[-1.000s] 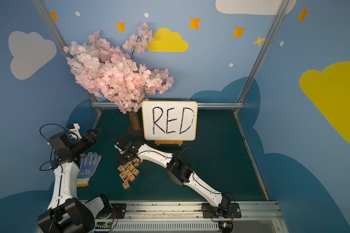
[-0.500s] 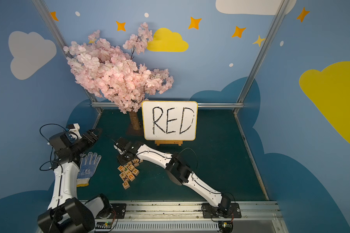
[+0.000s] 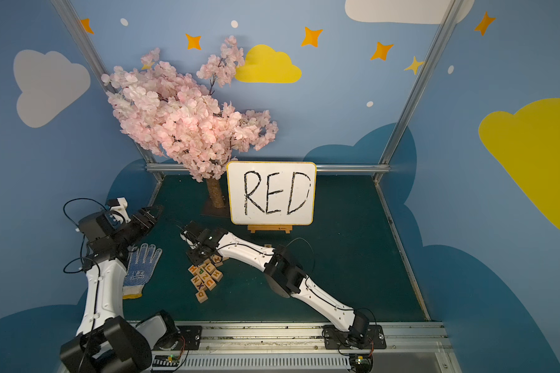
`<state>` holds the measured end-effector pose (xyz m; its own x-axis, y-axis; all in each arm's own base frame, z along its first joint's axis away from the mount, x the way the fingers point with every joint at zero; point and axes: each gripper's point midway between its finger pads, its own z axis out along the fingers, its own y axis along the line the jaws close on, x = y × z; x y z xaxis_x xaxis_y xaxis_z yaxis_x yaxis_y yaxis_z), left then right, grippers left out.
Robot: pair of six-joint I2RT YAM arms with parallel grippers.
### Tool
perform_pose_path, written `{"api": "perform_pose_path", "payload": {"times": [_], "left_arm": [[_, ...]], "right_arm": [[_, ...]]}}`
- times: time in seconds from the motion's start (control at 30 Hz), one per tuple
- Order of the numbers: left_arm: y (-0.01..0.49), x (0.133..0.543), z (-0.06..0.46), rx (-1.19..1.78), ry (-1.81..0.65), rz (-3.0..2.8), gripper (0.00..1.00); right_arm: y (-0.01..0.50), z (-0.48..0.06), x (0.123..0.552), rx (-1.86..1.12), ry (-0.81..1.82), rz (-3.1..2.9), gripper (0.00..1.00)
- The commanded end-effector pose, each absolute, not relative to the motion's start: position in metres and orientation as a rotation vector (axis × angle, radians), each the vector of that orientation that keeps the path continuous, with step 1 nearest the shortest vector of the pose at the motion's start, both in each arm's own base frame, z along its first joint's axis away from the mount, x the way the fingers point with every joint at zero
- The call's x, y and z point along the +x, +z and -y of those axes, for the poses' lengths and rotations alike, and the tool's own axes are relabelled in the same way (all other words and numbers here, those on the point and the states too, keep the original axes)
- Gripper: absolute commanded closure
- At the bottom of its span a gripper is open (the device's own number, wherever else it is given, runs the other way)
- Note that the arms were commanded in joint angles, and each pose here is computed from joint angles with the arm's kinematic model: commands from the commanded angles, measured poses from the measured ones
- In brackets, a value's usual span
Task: Assemble the uppercase word "red" with letter blocks
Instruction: Pick up the letter block from the center of the board.
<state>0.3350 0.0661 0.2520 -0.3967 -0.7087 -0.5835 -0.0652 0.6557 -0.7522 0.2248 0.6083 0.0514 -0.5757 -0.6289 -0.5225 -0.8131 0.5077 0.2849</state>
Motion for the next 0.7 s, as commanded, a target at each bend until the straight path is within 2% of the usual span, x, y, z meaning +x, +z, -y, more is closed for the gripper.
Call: {"api": "perform_pose_path", "payload": {"times": [0.0, 0.4, 0.57, 0.67], "left_arm": [[0.2598, 0.3339, -0.0648, -0.576, -0.801, -1.848, 0.29], [0.2606, 0.3338, -0.065, -0.577, -0.798, -1.847, 0.29], [0.2617, 0.3337, -0.0646, -0.572, -0.797, -1.845, 0.29], [0.2614, 0.3335, -0.0643, -0.572, -0.798, -1.846, 0.29]], "right_arm": [[0.0353, -0.6052, 0.2198, -1.244, 0.65, -2.407, 0.58], [0.0327, -0.6077, 0.2207, -1.236, 0.639, -2.396, 0.61], [0.0344, -0.6075, 0.2221, -1.228, 0.635, -2.395, 0.68], [0.0376, -0.6069, 0.2233, -1.216, 0.634, -2.397, 0.76]]}}
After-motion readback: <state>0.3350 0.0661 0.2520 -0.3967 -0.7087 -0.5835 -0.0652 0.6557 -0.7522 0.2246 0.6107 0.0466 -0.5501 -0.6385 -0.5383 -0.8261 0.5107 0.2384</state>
